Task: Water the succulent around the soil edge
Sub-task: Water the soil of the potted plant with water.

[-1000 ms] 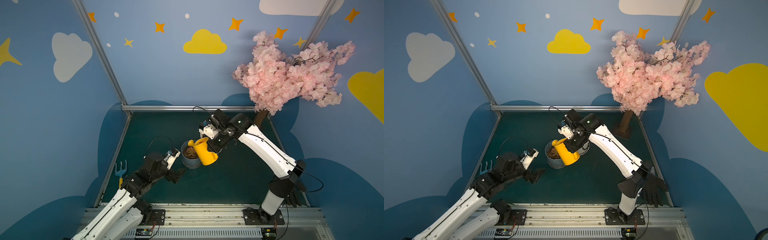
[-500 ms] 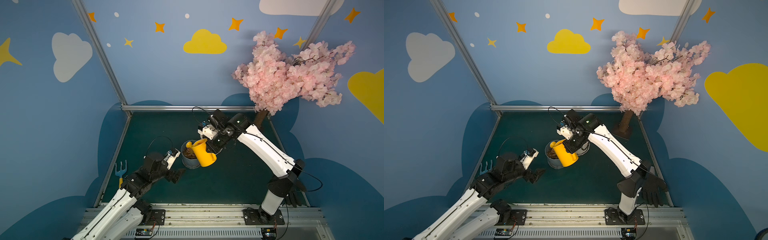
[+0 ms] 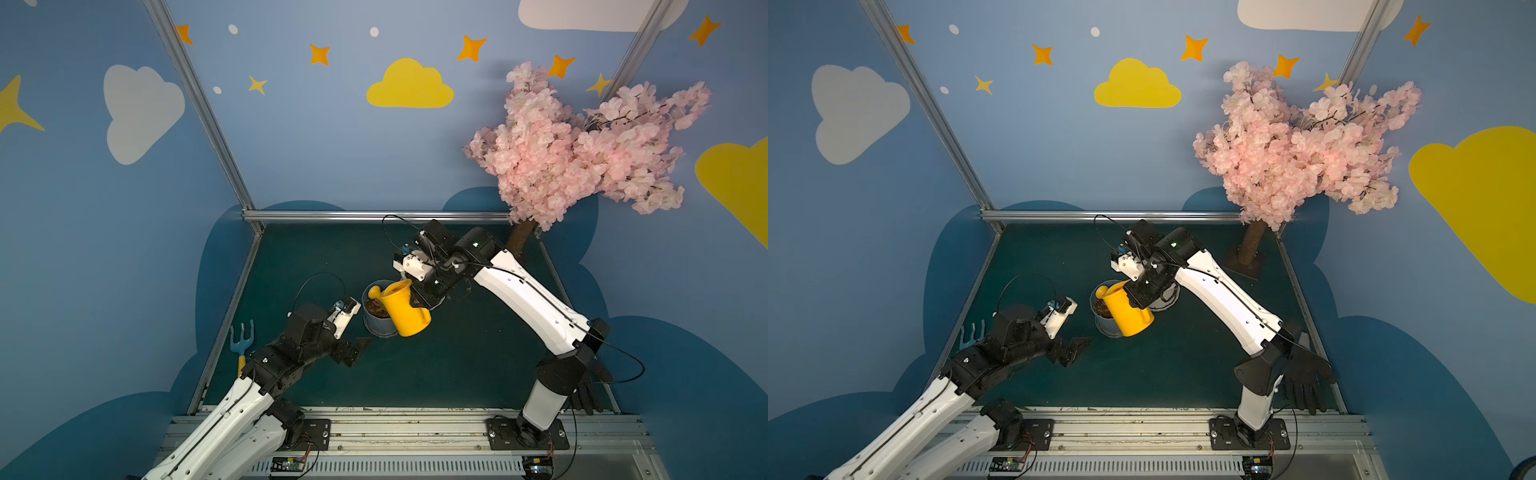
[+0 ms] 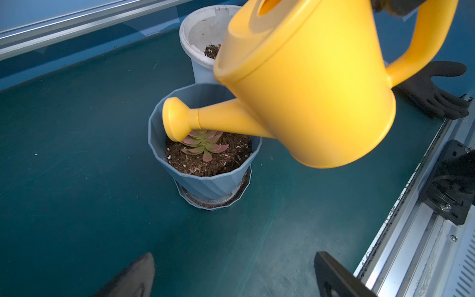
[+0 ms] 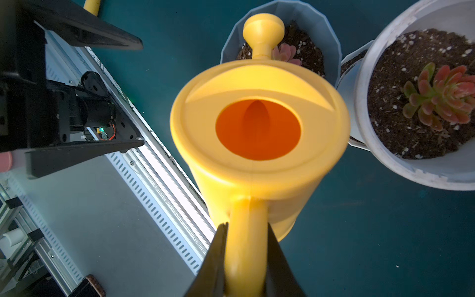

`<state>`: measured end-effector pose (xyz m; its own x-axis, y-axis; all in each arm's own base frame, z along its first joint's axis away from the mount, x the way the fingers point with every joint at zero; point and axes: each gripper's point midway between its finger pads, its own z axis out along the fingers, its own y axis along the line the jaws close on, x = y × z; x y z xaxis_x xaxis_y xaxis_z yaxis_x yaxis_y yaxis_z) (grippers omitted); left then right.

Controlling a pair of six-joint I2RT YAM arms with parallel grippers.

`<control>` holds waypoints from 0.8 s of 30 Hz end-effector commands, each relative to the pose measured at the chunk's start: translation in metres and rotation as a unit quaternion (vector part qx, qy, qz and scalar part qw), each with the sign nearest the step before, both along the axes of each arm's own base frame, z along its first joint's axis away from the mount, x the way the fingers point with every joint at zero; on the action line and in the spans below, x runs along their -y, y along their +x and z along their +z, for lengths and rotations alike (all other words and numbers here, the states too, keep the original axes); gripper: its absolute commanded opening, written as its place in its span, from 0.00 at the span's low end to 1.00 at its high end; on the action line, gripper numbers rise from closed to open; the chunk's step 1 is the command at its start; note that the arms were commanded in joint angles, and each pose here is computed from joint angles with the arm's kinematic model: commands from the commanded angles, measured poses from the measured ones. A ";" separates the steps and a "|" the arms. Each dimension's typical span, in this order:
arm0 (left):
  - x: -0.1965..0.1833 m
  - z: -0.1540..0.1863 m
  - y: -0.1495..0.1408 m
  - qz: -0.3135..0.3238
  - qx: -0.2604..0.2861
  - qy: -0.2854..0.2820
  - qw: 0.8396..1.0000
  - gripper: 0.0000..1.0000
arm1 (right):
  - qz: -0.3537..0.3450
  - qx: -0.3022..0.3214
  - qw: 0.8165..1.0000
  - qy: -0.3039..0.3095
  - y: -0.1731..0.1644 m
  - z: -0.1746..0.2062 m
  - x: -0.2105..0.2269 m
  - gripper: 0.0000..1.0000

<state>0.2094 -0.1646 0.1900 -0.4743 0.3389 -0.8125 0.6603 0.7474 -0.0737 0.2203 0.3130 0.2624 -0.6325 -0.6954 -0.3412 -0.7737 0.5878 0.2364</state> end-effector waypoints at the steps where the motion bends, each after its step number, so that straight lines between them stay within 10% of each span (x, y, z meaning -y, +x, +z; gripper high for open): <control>1: 0.000 0.004 0.000 -0.001 0.005 -0.001 1.000 1.00 | 0.018 -0.001 1.000 0.015 -0.009 0.008 -0.003 0.00; 24: -0.003 0.001 0.001 0.006 0.004 0.009 1.000 1.00 | 0.041 0.003 0.999 0.015 -0.033 0.010 0.007 0.00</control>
<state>0.2112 -0.1622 0.1894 -0.4753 0.3401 -0.8115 0.6501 0.7572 -0.0634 0.1959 0.3091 0.2576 -0.5972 -0.7340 -0.3234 -0.8021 0.5438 0.2470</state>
